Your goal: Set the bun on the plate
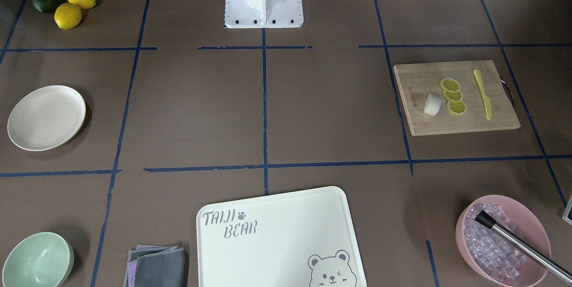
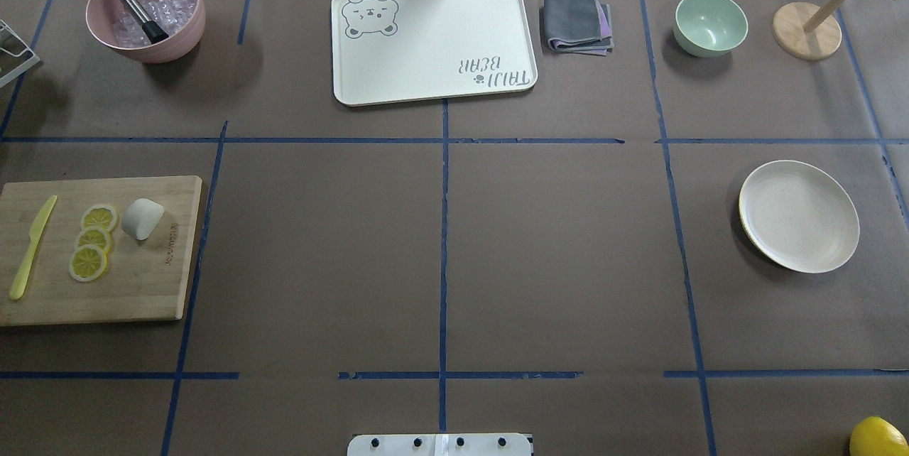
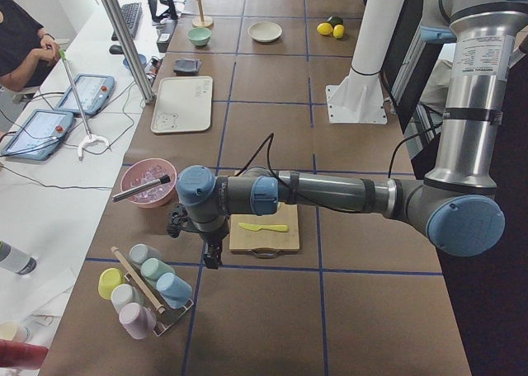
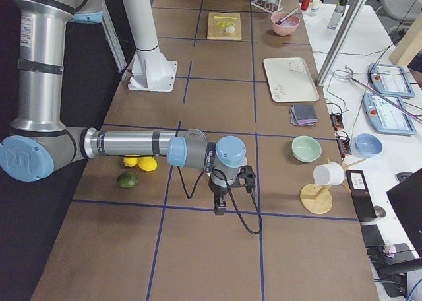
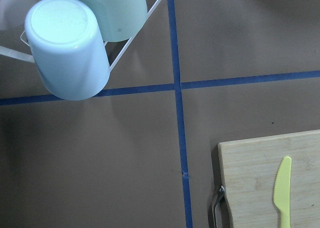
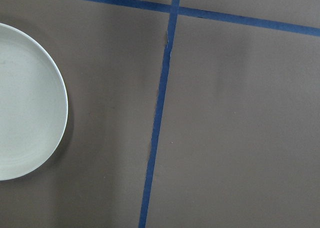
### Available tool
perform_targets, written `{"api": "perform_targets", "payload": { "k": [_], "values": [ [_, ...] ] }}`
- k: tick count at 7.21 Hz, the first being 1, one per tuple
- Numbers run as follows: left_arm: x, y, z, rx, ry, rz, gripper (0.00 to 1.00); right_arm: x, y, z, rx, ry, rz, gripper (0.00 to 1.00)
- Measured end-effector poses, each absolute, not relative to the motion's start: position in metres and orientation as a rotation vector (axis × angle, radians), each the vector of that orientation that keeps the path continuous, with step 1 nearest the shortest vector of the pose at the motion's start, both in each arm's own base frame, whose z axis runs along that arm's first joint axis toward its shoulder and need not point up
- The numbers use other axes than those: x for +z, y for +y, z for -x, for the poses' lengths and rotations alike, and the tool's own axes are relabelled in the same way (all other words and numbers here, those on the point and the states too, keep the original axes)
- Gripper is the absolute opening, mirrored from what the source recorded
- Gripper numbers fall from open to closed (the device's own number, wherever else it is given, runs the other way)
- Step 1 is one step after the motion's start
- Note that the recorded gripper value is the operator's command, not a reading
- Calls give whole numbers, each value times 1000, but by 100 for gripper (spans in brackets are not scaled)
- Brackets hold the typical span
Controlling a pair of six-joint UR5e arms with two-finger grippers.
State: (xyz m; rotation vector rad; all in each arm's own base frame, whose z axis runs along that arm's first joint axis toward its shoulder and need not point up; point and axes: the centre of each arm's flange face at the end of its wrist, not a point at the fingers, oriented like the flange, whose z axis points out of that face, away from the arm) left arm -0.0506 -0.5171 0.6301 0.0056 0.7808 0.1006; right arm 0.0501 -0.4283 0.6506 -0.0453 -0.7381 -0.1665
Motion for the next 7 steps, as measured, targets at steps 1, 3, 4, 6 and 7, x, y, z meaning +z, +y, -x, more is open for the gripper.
{"api": "perform_targets", "payload": {
  "k": [1,3,4,6,7],
  "values": [
    [631,-517,50,108,782,-9,100,651,-428,-50,-163,-739,47,100],
    [630,-514,48,125,792,-17,100,650,-428,-50,-155,-741,50,100],
    [631,-512,47,126,795,-16,100,651,-427,-50,-154,-742,51,100],
    [633,-509,47,125,794,-10,100,651,-427,-50,-153,-744,52,100],
    [634,-508,46,125,794,-8,100,650,-429,-49,-155,-745,46,100]
  ]
}}
